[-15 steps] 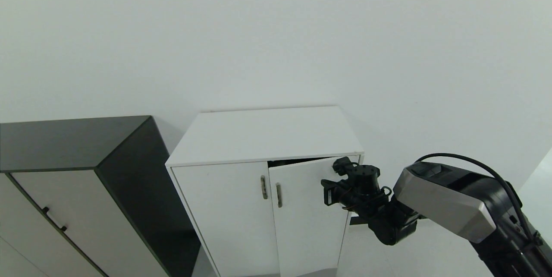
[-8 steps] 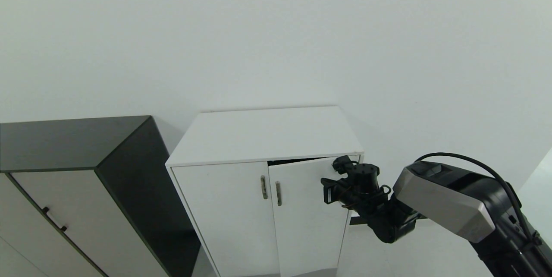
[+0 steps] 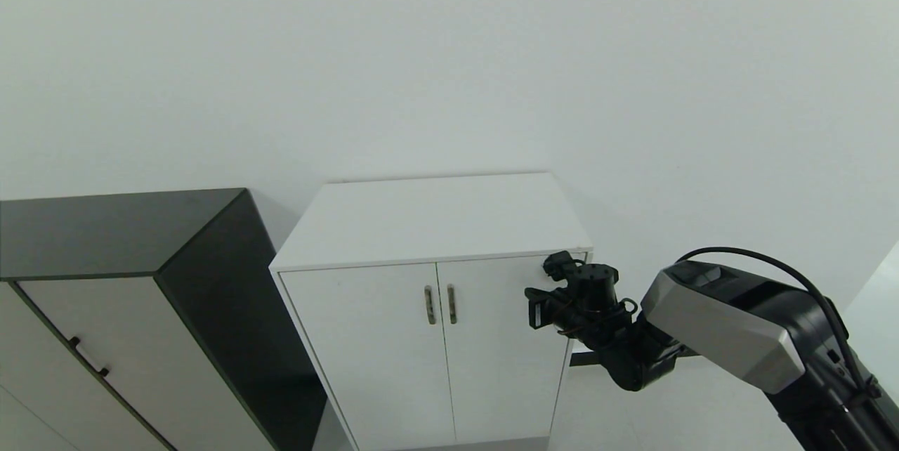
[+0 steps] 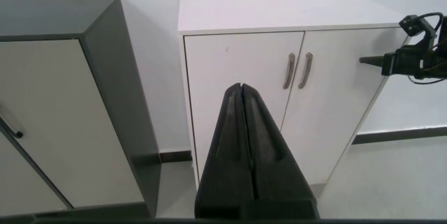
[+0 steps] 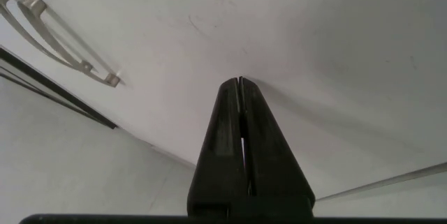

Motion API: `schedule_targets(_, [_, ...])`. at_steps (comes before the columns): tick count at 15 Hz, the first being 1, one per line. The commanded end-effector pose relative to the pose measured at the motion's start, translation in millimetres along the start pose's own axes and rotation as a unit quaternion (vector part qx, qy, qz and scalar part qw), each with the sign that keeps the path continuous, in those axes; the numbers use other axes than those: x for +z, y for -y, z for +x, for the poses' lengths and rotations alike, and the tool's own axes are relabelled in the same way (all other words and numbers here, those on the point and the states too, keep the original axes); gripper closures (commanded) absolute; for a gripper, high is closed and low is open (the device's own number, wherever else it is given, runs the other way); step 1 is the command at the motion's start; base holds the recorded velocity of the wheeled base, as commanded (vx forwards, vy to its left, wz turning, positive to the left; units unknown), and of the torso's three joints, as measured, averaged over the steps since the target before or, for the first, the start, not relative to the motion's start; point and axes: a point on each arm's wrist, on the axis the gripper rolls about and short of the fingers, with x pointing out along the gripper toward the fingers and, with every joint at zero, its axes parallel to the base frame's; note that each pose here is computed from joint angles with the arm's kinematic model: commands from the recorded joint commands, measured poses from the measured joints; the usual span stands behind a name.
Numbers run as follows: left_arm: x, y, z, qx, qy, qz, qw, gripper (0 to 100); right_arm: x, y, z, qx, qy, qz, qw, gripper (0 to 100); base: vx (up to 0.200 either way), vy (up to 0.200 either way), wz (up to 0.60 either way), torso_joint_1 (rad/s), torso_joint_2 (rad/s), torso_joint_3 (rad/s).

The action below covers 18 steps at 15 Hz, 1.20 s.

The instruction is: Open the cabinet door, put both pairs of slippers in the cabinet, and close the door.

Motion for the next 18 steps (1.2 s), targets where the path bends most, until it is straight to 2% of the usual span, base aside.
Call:
schedule_targets(1, [0.1,0.0,0.0,0.0,0.0,0.0,1.0,100,-1.0,0.1,0.5,0.0,0.0,0.0,1.0,100,0.0,0.0,0.0,0.0,0.0,0.0])
schedule_targets(8, [0.1,0.0,0.0,0.0,0.0,0.0,1.0,100,-1.2,1.0,2.1,-0.001,0.003,0.0,1.0,100,0.0,0.0,0.0,0.0,0.0,0.0])
schedule_targets(11, [0.1,0.0,0.0,0.0,0.0,0.0,1.0,100,10.4,-2.3,-6.9,-0.013,0.021,-0.001,1.0,100,0.0,0.0,0.0,0.0,0.0,0.0])
schedule_targets(15, [0.1,0.0,0.0,0.0,0.0,0.0,1.0,100,34.5,-3.8,-59.5,-0.034,0.035,-0.003,0.999,100,0.0,0.0,0.0,0.0,0.0,0.0])
schedule_targets(17, [0.1,0.0,0.0,0.0,0.0,0.0,1.0,100,42.9,9.1,-89.9,-0.07,0.044,0.0,0.997,100,0.0,0.0,0.0,0.0,0.0,0.0])
schedule_targets(18, [0.1,0.0,0.0,-0.001,0.0,0.0,1.0,100,46.3,19.9,-125.9,-0.101,0.043,0.001,0.994,100,0.0,0.0,0.0,0.0,0.0,0.0])
